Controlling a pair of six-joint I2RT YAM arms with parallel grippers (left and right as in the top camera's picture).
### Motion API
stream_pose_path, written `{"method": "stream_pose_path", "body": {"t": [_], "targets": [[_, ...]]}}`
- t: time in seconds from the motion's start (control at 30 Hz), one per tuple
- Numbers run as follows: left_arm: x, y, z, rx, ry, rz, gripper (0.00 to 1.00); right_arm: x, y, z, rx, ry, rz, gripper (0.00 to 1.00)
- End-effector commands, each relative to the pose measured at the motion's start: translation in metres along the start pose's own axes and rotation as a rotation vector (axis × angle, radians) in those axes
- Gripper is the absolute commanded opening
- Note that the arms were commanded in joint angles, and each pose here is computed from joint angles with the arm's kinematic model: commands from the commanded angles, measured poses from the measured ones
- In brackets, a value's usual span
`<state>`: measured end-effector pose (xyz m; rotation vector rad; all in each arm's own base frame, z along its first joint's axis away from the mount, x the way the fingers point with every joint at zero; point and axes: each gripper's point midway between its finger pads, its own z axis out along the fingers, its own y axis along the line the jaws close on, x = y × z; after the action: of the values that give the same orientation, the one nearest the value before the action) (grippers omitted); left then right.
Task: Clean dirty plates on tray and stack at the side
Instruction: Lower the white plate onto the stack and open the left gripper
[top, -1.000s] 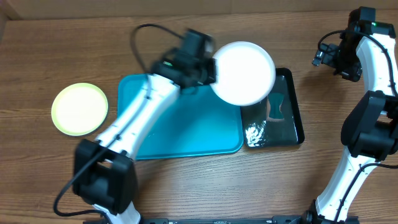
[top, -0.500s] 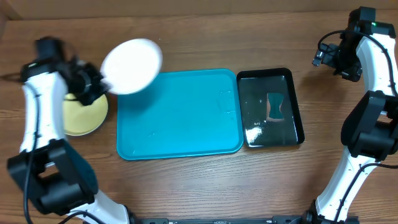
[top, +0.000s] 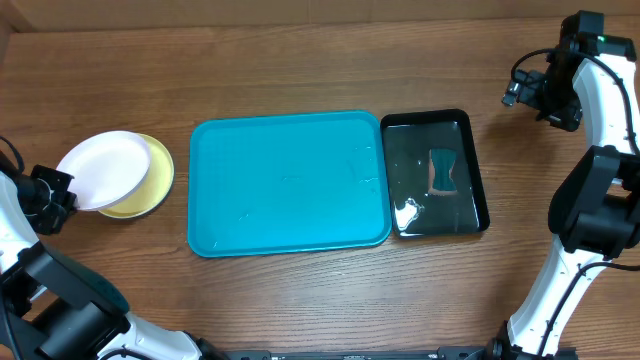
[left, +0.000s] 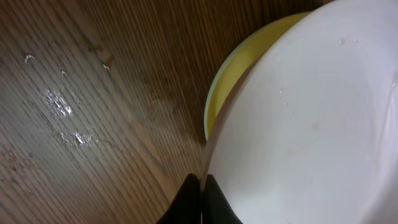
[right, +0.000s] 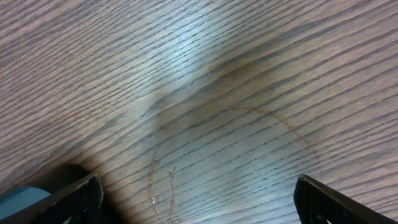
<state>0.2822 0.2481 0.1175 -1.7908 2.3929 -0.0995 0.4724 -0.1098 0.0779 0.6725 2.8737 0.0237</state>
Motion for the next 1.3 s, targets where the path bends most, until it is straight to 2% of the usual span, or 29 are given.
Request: {"method": "stream_pose_path", "body": {"t": [0.0, 0.67, 1.13, 1.17, 1.2, 1.23, 1.27], "targets": [[-0.007, -0.002, -0.006, -0.019, -0.048, 0.026, 0.04, -0.01, 0.002, -0.021, -0.017, -0.054, 0.005, 1.0], [-0.008, -0.01, -0.002, -0.107, -0.125, 0.096, 0.04, -0.01, 0.002, -0.021, -0.016, -0.054, 0.005, 1.0], [0.004, -0.012, 0.032, -0.056, -0.091, 0.099, 0.04, -0.01, 0.002, -0.021, -0.016, -0.054, 0.005, 1.0], [0.004, -0.012, 0.033, -0.056, -0.091, 0.099, 0.07, -0.01, 0.002, -0.021, -0.017, -0.054, 0.005, 1.0], [0.003, -0.012, 0.033, -0.055, -0.092, 0.1, 0.14, -0.01, 0.002, -0.021, -0.016, -0.054, 0.005, 1.0], [0.004, -0.012, 0.033, -0.054, -0.091, 0.1, 0.3, -0.01, 0.002, -0.021, -0.017, -0.054, 0.005, 1.0], [0.005, -0.014, 0.033, -0.045, -0.085, 0.107, 0.58, -0.01, 0.002, -0.021, -0.017, -0.054, 0.005, 1.0]]}}
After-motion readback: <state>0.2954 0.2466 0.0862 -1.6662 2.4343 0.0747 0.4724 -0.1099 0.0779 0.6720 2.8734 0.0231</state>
